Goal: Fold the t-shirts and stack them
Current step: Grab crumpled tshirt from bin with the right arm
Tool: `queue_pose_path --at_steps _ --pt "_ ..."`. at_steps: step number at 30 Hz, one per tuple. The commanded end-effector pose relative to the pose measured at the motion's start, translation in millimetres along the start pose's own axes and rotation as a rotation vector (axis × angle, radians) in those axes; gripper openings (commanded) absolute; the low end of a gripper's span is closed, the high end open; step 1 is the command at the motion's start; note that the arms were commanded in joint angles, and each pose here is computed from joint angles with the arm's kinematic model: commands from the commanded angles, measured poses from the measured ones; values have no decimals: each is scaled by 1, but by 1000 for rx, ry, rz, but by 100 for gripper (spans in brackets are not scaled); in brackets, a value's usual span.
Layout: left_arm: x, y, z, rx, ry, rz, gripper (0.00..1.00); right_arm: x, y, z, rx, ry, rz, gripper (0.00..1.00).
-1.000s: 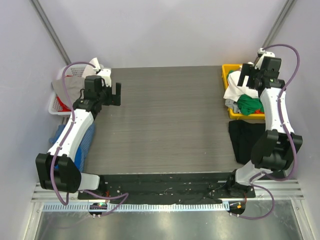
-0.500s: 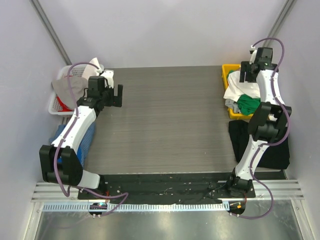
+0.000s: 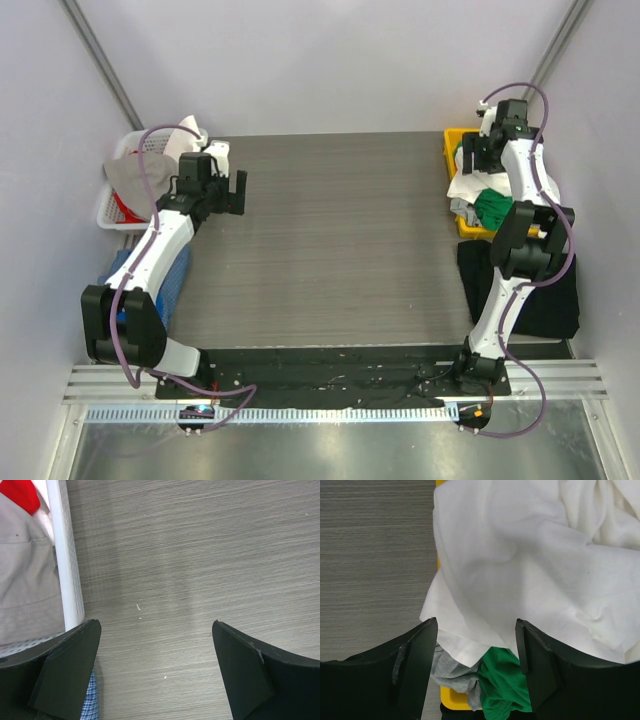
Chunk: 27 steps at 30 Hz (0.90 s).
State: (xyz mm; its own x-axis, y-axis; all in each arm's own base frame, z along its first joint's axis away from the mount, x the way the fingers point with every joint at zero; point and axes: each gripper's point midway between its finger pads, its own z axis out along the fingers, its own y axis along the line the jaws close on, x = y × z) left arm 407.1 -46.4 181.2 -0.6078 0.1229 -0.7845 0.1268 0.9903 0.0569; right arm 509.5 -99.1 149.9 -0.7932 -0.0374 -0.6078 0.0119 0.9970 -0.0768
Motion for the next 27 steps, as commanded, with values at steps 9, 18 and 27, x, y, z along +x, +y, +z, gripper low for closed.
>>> queue_pose_path --at_steps 9,18,27 --pt "-10 6 3 -20 -45 24 100 -10 -9 10 33 -12 -33 65" --pt "-10 5 3 -20 -45 21 100 -16 -13 7 52 -23 -53 56" --pt "-8 5 6 -18 -38 18 100 -10 -21 10 93 2 -59 25"
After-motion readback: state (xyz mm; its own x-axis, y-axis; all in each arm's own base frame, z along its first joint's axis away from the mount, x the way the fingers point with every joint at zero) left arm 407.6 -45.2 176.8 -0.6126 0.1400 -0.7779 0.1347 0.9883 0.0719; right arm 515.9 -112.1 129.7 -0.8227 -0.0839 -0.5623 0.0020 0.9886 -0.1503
